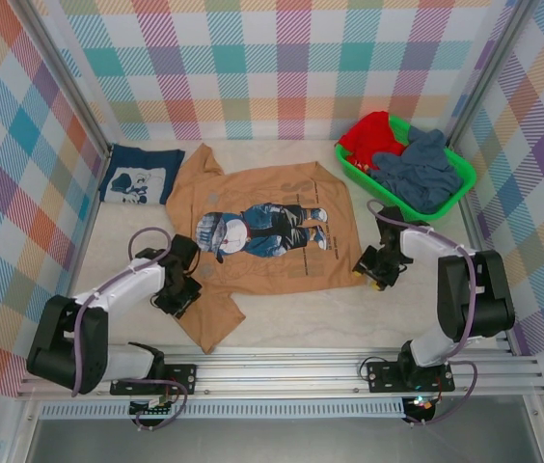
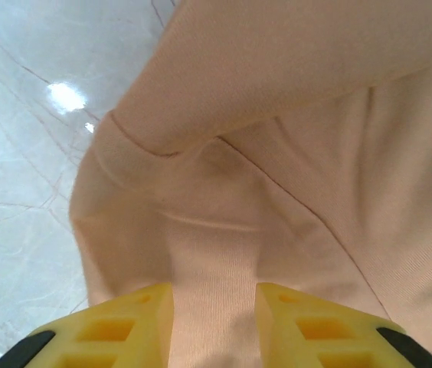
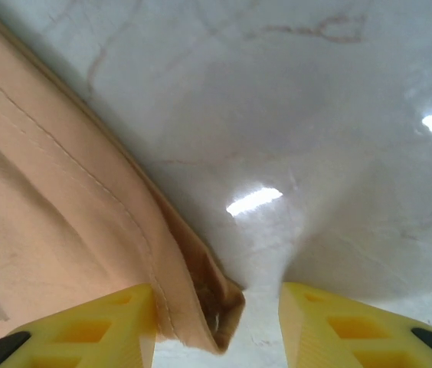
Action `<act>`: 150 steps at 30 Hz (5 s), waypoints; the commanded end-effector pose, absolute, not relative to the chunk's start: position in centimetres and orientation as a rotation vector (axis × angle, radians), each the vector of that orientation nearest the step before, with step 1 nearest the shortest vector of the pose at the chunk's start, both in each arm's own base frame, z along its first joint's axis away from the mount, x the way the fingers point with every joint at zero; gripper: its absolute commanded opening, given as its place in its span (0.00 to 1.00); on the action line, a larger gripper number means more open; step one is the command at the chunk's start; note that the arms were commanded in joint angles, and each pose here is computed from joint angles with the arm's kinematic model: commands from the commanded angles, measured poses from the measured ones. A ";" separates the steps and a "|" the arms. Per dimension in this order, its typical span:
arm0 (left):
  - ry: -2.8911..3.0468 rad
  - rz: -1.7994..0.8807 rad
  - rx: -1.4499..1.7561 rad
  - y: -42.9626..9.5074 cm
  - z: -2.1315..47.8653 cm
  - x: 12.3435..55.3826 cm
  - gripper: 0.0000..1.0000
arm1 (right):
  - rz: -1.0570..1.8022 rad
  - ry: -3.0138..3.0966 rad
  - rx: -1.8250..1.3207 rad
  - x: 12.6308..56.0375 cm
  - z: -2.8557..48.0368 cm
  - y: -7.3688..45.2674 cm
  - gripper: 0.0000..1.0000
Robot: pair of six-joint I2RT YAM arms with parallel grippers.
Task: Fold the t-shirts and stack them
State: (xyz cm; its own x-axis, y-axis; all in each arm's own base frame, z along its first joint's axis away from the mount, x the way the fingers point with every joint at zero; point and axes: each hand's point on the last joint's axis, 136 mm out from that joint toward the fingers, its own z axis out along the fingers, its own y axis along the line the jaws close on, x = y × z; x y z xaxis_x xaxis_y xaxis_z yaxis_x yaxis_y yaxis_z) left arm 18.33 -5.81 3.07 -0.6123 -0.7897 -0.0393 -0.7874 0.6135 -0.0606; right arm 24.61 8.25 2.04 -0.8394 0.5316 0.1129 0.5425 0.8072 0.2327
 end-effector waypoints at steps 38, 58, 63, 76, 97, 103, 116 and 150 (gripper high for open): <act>1.711 -0.437 -0.771 -3.8 44.0 32.2 0.00 | -1.505 -3.795 -0.378 38.4 40.6 13.6 0.00; 1.433 -0.659 -0.623 -4.7 60.2 41.5 0.00 | -2.122 -3.758 -0.250 42.9 53.4 15.5 0.00; 1.391 -0.747 -0.607 -3.3 61.3 45.5 0.00 | -2.178 -3.709 -0.204 46.3 54.1 16.7 0.00; 1.348 -0.884 -0.570 -3.3 64.7 40.4 0.00 | -2.173 -3.678 -0.267 46.9 54.4 15.5 0.00; 2.435 -0.646 -1.124 -8.9 9.1 23.3 0.00 | -0.949 -3.237 -0.650 37.1 9.7 13.2 0.00; 2.522 -0.583 -1.193 -8.9 5.6 19.2 0.00 | -0.607 -3.240 -0.690 34.1 6.9 10.2 0.00; 2.545 -0.487 -1.234 -8.7 5.1 19.1 0.00 | -0.327 -3.171 -0.819 27.7 5.5 7.0 0.00; 2.538 -0.088 -1.377 -5.2 4.0 15.7 0.00 | -0.139 -2.979 -0.989 22.3 3.1 4.4 0.10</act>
State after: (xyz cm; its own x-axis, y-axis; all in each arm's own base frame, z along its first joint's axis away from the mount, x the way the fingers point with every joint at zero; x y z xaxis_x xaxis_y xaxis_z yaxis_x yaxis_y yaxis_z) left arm 17.71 -6.98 5.20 -0.5594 -0.8106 -0.1729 -0.7696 0.5855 -0.2549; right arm 23.15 4.63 3.01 -0.8109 0.5851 0.0102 0.5820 0.8047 0.1173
